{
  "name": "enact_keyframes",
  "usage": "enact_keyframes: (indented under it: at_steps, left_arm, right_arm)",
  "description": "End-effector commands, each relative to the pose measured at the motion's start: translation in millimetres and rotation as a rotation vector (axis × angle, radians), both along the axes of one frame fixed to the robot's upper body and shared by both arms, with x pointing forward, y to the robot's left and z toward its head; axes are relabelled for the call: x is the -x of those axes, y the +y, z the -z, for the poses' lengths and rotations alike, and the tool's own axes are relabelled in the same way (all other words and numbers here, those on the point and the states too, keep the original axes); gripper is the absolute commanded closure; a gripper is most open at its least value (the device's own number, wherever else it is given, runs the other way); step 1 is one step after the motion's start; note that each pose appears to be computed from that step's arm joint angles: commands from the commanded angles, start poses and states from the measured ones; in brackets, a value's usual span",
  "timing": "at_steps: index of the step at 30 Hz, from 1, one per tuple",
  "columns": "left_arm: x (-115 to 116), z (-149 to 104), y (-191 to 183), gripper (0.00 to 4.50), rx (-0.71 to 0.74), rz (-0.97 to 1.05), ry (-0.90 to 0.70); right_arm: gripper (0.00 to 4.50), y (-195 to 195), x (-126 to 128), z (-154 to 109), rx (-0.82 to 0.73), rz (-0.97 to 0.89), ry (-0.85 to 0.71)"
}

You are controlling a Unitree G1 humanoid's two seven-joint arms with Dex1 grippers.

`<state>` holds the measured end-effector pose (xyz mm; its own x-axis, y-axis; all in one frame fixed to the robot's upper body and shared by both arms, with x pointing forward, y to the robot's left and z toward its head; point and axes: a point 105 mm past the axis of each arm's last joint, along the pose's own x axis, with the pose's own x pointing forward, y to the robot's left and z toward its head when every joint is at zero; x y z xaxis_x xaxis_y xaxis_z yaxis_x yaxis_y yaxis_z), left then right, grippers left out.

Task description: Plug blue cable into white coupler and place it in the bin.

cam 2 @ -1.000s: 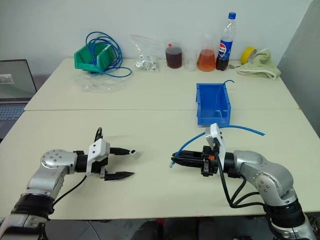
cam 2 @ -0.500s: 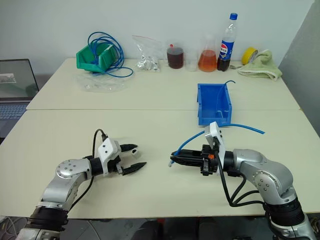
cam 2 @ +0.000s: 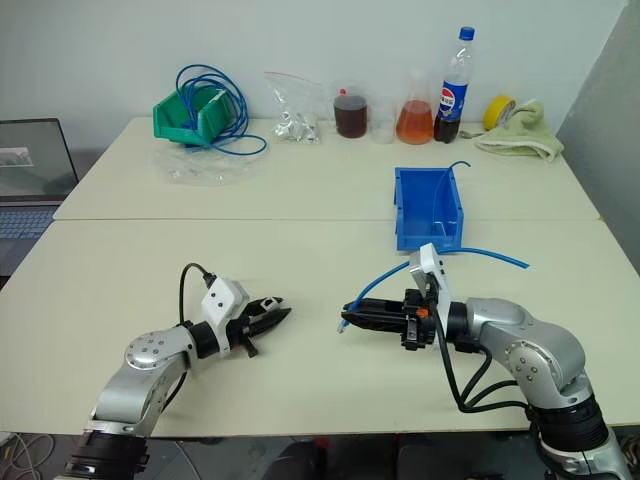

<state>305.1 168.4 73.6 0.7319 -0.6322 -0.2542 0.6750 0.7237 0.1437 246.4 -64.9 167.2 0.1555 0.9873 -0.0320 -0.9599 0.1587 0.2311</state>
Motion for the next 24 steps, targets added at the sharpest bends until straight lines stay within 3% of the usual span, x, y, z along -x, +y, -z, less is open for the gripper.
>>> enact_keyframes:
  at_steps: [1,11,24]
  left_arm:
    - [1.9,-1.8,-2.8,3.88,0.014,-0.087,-0.002]
    - [19.0,-1.1,-28.1,3.88,0.137,-0.302,0.016]
    - [28.1,15.9,-41.0,3.88,0.130,-0.371,0.074]
  right_arm:
    - [4.39,-2.5,2.0,-6.4,-0.014,-0.011,-0.029]
    - [4.39,-8.0,3.9,-4.5,0.008,-0.021,-0.012]
    - [4.39,-11.6,5.8,-4.1,0.028,-0.038,-0.003]
